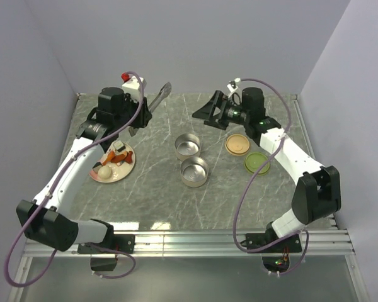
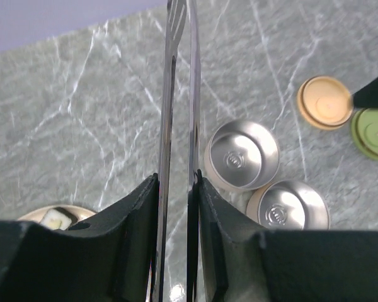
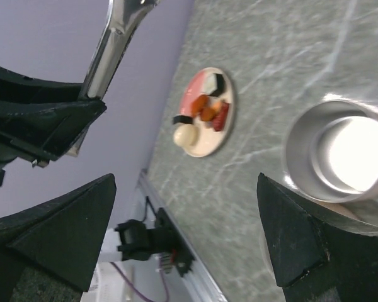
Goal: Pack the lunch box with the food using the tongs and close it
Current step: Pass the clamp from the left arm to the right
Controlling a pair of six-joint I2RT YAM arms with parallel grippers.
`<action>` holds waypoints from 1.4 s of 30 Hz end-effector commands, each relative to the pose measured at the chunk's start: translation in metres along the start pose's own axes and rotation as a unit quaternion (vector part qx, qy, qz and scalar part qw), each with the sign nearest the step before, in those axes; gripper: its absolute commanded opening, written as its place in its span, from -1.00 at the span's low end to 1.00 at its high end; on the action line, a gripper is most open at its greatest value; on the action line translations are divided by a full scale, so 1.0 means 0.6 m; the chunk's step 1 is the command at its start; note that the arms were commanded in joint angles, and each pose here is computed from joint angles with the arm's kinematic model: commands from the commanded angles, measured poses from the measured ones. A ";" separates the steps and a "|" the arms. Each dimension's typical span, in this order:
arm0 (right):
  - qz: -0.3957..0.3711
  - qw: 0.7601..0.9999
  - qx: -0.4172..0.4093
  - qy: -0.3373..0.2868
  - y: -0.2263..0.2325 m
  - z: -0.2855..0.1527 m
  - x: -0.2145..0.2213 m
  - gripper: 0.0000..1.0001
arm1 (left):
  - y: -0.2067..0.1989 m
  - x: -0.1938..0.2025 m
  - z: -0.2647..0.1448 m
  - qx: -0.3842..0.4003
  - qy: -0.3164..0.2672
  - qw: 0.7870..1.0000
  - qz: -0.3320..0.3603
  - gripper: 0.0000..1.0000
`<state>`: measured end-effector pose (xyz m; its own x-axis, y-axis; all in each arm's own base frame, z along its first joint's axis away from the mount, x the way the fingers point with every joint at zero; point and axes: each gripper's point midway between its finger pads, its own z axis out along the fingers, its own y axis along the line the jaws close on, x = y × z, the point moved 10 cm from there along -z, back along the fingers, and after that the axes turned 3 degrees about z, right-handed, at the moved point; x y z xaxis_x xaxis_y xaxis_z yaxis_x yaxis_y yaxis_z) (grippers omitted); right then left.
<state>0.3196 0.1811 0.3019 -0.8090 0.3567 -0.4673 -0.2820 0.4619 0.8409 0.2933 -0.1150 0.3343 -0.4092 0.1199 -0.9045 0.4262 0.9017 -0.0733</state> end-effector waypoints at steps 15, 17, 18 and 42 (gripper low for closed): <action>0.082 0.989 -0.122 -0.029 0.124 0.149 0.017 0.99 | -0.043 -0.020 -0.023 0.059 -0.078 0.994 0.041 -0.35; 0.082 0.989 -0.119 -0.026 0.131 0.156 0.018 0.99 | -0.048 -0.020 -0.023 0.065 -0.080 0.994 0.043 -0.35; 0.081 0.990 -0.114 -0.023 0.130 0.161 0.020 0.99 | -0.049 -0.018 -0.022 0.066 -0.080 0.994 0.043 -0.35; 0.134 0.981 -0.138 -0.011 0.127 0.175 0.036 -1.00 | -0.076 0.008 -0.007 0.088 -0.034 0.994 0.052 -0.29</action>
<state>0.3377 0.3081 0.3095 -0.8717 0.4540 -0.1847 -0.1154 0.1761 0.9776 0.2689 -0.1489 0.3228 -0.3337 0.1841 -0.9245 0.5745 0.8173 -0.0446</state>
